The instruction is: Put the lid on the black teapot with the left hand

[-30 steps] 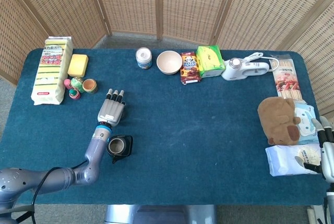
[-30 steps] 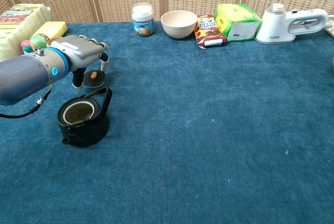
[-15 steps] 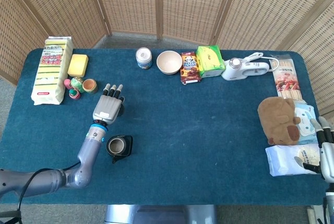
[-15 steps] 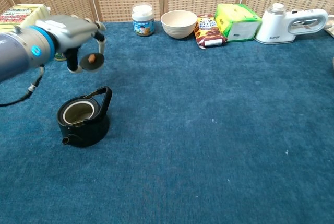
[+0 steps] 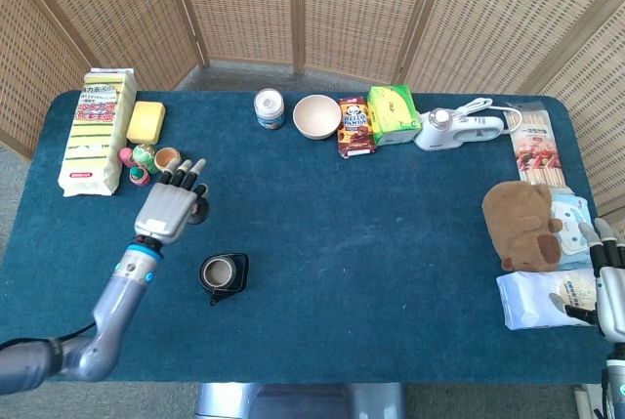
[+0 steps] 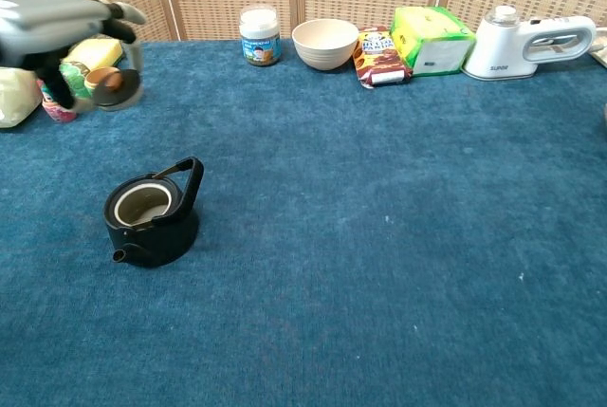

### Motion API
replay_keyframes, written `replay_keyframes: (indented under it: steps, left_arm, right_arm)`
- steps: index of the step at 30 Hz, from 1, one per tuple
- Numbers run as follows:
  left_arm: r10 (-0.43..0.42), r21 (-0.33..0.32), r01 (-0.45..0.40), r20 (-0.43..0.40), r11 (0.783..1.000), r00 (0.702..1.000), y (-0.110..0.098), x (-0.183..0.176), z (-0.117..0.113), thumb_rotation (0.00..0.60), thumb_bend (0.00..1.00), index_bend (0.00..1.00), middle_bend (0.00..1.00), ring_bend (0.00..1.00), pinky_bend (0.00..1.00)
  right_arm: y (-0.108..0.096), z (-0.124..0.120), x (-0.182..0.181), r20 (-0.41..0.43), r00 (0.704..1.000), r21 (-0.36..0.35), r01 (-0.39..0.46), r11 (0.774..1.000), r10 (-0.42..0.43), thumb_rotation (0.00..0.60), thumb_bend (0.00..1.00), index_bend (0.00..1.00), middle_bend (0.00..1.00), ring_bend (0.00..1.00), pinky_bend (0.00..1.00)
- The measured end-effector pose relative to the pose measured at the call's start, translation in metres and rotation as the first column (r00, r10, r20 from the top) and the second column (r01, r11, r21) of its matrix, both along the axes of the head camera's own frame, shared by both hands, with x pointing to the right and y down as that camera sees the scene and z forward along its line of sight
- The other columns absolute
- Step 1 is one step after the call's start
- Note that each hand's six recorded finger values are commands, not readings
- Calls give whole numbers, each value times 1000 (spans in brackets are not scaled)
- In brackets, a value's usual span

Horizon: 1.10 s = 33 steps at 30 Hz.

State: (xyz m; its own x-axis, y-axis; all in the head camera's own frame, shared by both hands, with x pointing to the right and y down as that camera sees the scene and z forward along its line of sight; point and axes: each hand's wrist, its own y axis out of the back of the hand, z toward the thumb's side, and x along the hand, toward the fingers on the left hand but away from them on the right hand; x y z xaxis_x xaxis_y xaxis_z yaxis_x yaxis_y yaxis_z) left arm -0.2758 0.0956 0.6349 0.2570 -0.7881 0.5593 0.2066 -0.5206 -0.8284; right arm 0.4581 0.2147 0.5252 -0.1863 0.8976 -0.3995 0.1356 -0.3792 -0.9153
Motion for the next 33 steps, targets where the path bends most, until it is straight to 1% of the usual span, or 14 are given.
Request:
replay_keyframes:
  steps: [8,12,13,21,33]
  left_arm:
    - [27,-23,-29,-63,999,998,40,-19,-16,600,292,429,0,0,0]
    - [49,-48,-53,-82,997,995,65,-27,-14,600,292,429,0,0,0]
    - [52,-51,-56,-86,997,995,68,-27,-13,600,291,429,0,0,0]
    - [84,-86,-97,-137,992,987,86,-3,5,600,291,430,0,0,0]
    - [133,-86,-147,-148,985,980,91,21,8,600,289,429,0,0,0]
  right_arm:
    - [1,-1,0,-7,1000,0,0,1000,0,600,162,13,0,0,0]
    - [2,-1,-2,-6,1000,-2,4,1000,-4,600,162,14,0,0,0]
    - [2,-1,-2,-6,1000,-2,5,1000,-5,600,162,13,0,0,0]
    - [2,-2,-1,-8,1000,-1,0,1000,0,600,162,13,0,0,0]
    - [1,-3,1,-4,1000,1,-2,1000,2,600,162,13,0,0,0]
